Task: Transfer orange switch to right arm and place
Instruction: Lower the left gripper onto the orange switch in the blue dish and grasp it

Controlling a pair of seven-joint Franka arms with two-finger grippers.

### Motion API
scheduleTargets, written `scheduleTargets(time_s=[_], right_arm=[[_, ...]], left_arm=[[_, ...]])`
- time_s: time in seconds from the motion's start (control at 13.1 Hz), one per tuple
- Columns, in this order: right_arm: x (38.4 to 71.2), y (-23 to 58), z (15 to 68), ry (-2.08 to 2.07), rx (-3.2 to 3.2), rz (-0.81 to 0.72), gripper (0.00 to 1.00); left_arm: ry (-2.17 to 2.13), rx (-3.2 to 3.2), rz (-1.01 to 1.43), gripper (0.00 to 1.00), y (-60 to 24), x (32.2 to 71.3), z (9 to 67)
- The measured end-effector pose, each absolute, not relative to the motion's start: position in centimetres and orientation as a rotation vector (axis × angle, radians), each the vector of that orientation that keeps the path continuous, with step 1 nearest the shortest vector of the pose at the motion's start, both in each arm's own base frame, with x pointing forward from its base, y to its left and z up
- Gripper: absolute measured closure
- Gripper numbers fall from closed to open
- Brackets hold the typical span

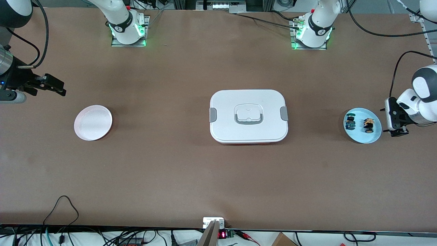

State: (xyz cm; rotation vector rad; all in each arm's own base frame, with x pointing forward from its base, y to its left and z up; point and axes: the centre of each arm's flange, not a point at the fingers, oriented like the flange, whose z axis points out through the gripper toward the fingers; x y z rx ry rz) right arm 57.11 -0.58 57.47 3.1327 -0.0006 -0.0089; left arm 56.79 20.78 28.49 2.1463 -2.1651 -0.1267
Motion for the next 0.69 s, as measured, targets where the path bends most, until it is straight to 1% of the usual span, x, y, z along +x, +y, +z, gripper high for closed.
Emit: scheduleTargets(time_s=[0.38, 0.69], right_arm=[[57.1, -0.5, 57.6, 0.001, 3.133, -0.005, 0.00], [57.1, -0.5, 57.6, 0.001, 3.133, -0.009, 0.00]], left_arm=[[-2.319, 2.062, -0.075, 0.00, 23.0, 54.1, 22.3], [-2.346, 2.013, -0.052, 0.00, 21.8, 54.3, 19.9]])
